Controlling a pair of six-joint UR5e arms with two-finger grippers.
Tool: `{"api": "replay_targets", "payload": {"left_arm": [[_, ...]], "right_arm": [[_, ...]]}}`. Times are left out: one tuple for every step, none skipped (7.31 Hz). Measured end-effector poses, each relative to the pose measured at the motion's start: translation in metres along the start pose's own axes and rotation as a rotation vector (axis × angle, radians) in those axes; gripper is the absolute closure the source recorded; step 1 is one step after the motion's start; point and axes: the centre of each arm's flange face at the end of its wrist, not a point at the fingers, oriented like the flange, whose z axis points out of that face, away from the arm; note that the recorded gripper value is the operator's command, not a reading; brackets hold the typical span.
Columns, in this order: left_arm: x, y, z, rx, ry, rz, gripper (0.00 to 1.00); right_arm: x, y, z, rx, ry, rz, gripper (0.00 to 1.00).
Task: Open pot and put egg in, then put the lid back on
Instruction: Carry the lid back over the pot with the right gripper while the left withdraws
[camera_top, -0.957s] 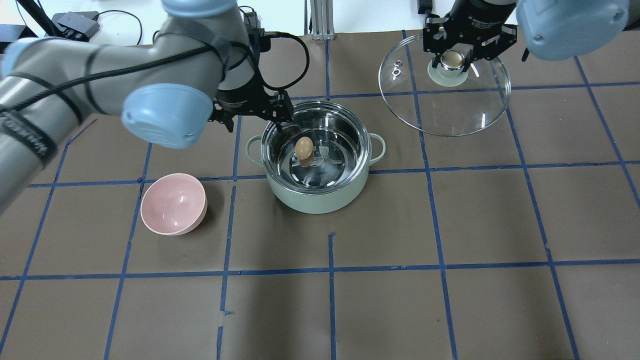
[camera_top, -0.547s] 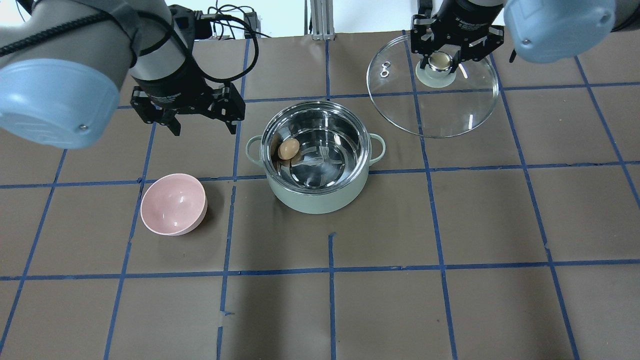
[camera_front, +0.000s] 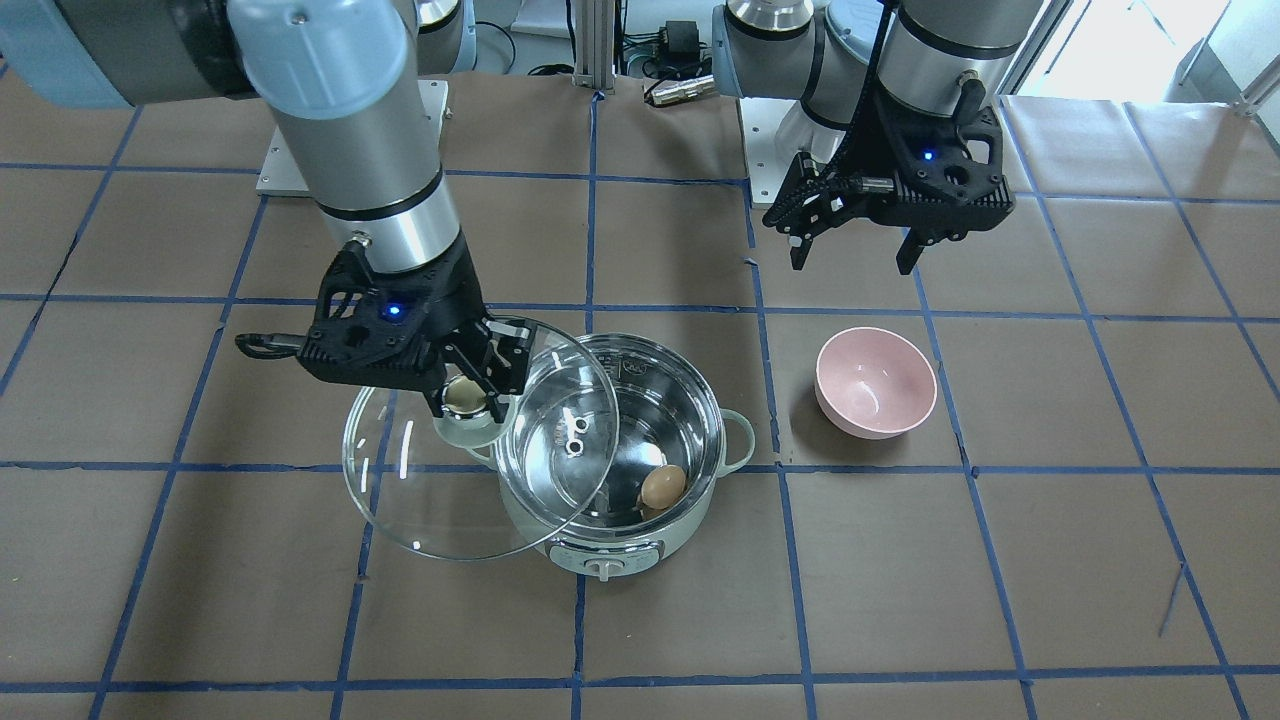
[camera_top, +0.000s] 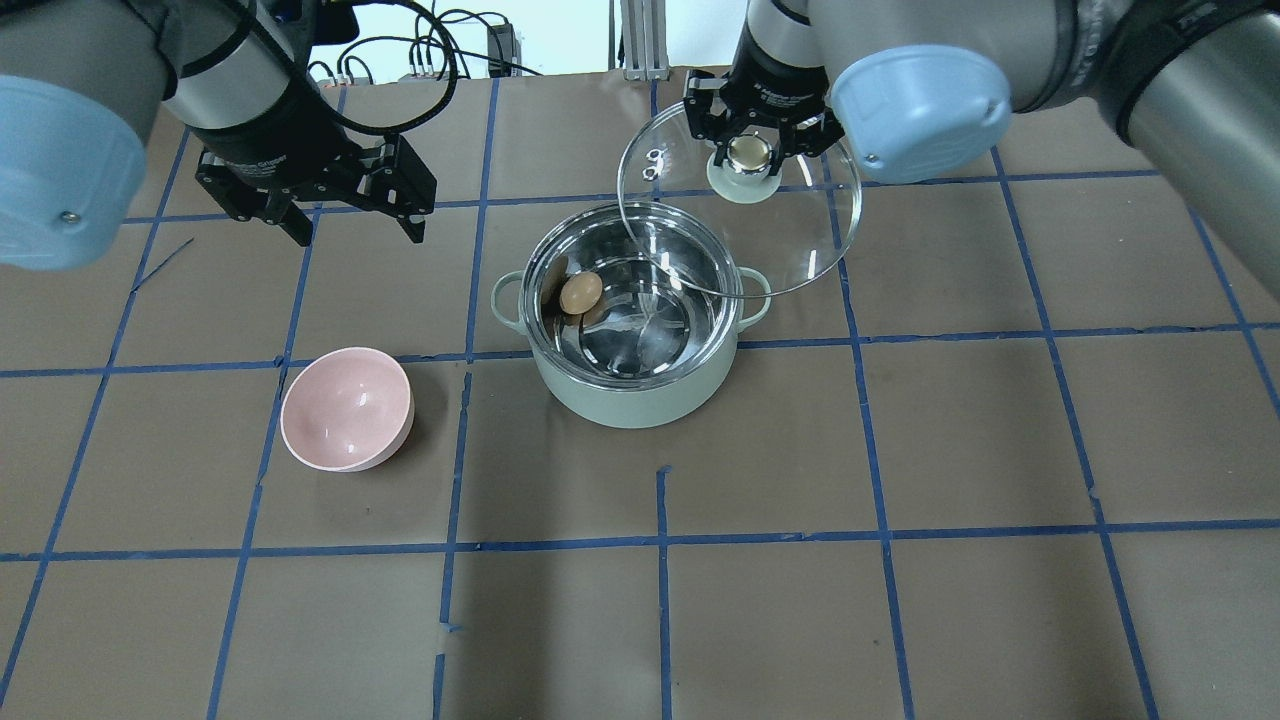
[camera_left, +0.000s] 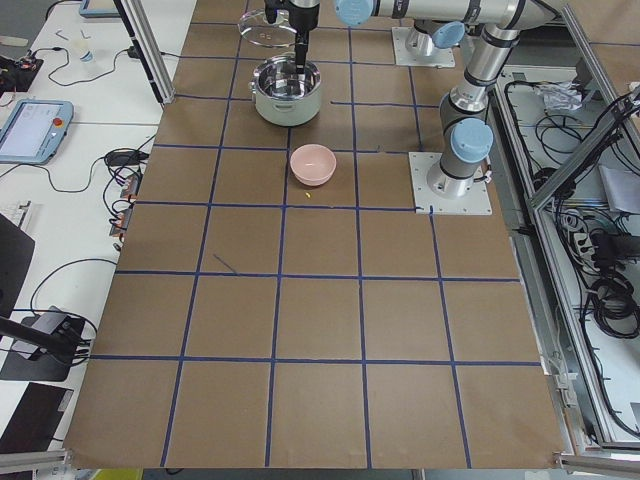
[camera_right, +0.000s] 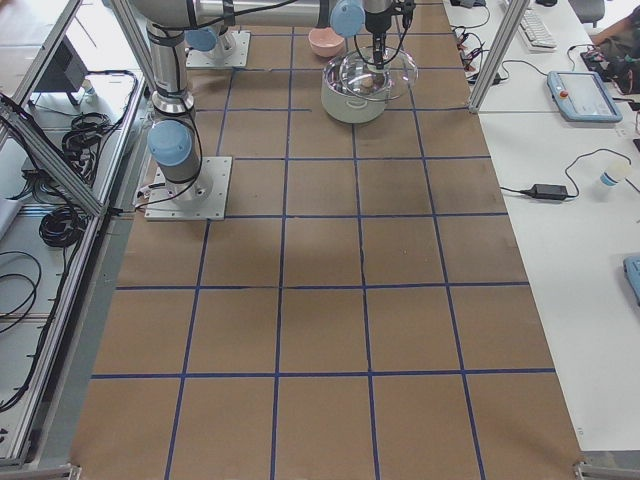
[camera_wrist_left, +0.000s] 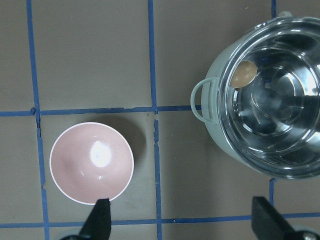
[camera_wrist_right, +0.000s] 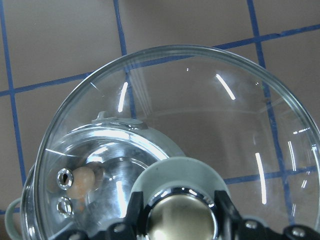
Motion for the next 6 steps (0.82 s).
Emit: {"api": "replay_targets", "payload": {"left_arm": [[0.000,0.002,0.000,0.002,-0.003,0.003,0.00],[0.000,0.005,-0.002,0.007,-0.009,0.004,0.00],[-0.001,0.009,-0.005,0.010,-0.026,0.005,0.00],[-0.004,0.012,-0.008,0.012,-0.052,0.006,0.00],[-0.005,0.013,-0.009,0.014,-0.067,0.005,0.00],[-0.006,0.014,-0.010,0.013,-0.071,0.004,0.00]], "right_arm": [[-0.019,0.011,0.010,-0.015,-0.002,0.023,0.57],[-0.039,0.023,0.022,-0.029,-0.001,0.056,0.59],[-0.056,0.032,0.034,-0.039,-0.002,0.088,0.59],[-0.069,0.040,0.045,-0.051,0.000,0.113,0.59],[-0.077,0.046,0.053,-0.061,0.003,0.126,0.59],[-0.081,0.048,0.059,-0.069,0.006,0.131,0.59]]}}
